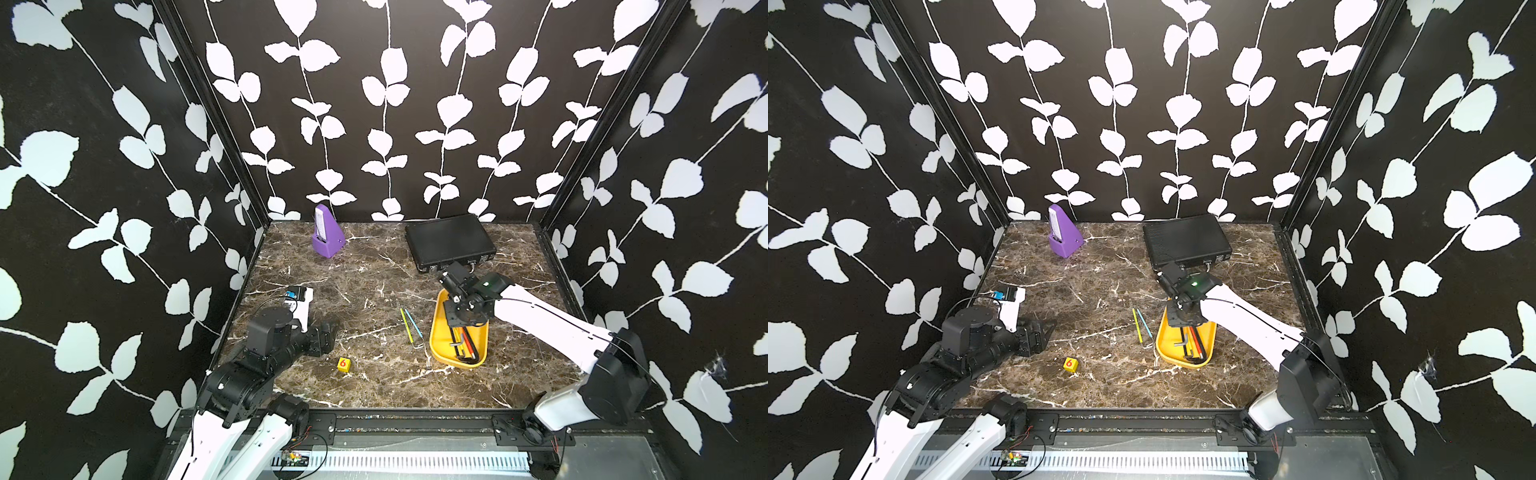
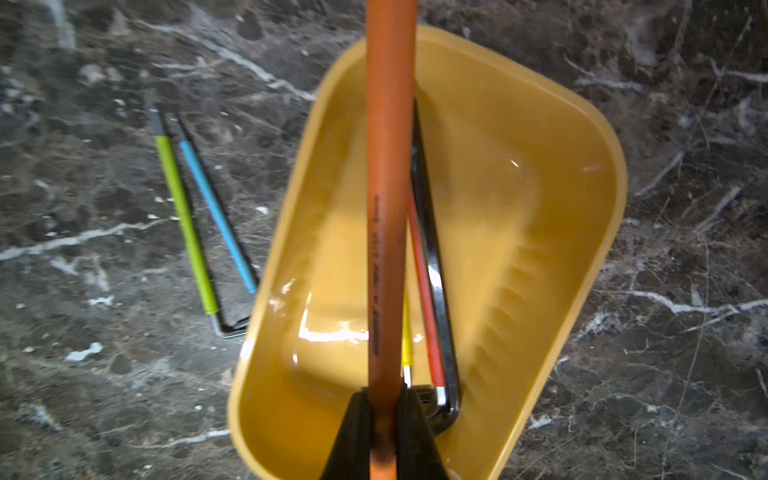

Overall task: Put the hex key on the desktop into the storage box
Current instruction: Place the Allen key in the storage box, then pick up the Allen key from the center of the board.

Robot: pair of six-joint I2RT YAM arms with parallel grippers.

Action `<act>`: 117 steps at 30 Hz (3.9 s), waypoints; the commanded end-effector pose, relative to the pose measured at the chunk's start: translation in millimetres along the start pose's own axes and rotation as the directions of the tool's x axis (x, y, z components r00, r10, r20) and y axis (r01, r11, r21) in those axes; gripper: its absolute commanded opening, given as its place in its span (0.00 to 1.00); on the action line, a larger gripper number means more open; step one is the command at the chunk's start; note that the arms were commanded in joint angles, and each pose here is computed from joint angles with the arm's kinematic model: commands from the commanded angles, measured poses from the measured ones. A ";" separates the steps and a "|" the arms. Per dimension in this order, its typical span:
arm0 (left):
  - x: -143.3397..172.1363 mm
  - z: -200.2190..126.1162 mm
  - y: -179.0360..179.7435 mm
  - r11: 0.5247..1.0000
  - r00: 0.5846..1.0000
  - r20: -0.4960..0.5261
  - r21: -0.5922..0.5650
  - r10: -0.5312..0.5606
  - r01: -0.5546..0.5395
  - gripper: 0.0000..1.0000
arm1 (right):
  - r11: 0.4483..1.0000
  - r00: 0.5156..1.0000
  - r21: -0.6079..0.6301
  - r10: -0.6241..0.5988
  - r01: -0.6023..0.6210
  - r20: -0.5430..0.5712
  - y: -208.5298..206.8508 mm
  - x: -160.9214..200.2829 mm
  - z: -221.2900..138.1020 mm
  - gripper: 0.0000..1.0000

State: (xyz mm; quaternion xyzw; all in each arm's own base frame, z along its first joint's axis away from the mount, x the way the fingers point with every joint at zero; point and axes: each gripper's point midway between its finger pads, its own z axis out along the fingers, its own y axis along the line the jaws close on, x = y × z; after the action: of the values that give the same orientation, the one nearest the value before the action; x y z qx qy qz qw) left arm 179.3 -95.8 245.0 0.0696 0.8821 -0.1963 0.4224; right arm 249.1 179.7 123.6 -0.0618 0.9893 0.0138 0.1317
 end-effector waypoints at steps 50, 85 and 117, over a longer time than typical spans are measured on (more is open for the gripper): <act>2.6 1.5 1.9 1.000 1.000 -0.004 -0.008 -0.003 0.003 0.76 | 0.994 0.994 0.065 -0.087 0.091 -0.059 5.8 -2.2 29.1 0.32; 4.0 4.1 3.2 1.000 1.000 -0.018 -0.017 -0.006 0.005 0.76 | 0.968 0.957 -0.020 -0.251 0.251 -0.142 150.3 -1.3 92.1 0.28; 3.6 4.4 3.1 1.000 1.000 -0.019 -0.017 -0.004 0.004 0.76 | 0.988 0.956 -0.019 -0.151 0.151 -0.252 137.3 16.6 135.2 0.01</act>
State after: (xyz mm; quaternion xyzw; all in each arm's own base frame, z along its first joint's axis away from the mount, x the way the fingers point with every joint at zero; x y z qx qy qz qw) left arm 180.8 -95.9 243.0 0.0671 0.8849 -0.1940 0.4180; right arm 250.9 332.4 18.6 -0.1490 0.9883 0.0255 0.0201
